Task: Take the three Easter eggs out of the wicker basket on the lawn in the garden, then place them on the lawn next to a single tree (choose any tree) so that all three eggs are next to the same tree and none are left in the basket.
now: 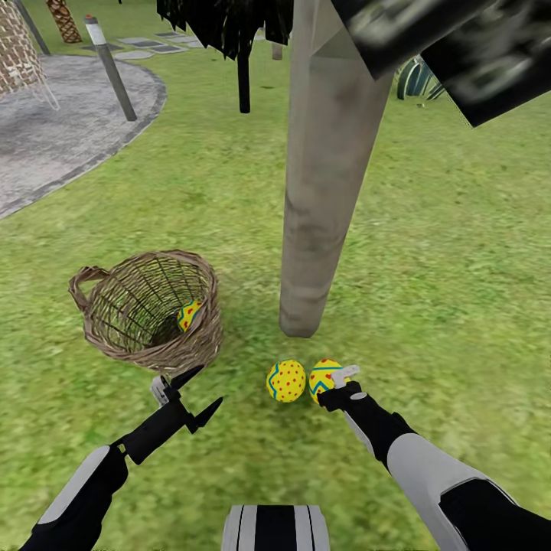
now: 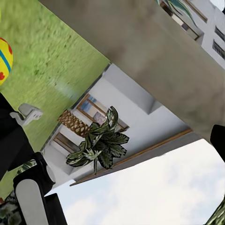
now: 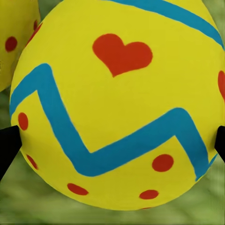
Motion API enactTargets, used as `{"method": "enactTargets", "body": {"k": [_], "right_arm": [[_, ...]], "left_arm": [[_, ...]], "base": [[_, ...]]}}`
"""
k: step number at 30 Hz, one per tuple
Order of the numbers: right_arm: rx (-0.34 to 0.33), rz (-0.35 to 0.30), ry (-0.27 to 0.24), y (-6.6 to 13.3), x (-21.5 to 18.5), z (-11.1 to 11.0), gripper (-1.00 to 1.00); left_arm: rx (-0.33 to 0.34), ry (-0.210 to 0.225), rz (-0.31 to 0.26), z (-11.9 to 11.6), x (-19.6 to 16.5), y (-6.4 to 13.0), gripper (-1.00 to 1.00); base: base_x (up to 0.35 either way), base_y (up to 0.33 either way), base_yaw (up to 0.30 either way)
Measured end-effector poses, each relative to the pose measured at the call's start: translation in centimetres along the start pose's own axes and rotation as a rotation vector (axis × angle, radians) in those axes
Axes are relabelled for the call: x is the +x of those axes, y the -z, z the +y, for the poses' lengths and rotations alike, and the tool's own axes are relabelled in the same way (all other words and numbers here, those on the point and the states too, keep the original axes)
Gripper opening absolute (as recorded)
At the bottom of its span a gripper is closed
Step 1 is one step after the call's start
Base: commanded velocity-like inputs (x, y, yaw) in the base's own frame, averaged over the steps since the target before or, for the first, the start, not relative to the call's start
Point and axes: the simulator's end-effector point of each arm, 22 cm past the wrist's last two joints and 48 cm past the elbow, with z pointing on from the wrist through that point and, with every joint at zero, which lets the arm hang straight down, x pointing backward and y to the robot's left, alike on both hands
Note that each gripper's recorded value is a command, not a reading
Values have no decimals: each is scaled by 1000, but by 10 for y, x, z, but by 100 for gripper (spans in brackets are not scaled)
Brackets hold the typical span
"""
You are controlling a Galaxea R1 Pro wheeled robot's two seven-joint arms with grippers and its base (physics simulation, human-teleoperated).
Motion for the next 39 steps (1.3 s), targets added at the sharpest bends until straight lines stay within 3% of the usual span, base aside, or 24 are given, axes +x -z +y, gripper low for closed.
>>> {"method": "enactTargets", "body": {"k": [39], "right_arm": [[-7, 16, 12, -15, 12, 5, -100]], "left_arm": [[-26, 31, -16, 21, -11, 2, 100]], "base": [[0, 0, 0]]}}
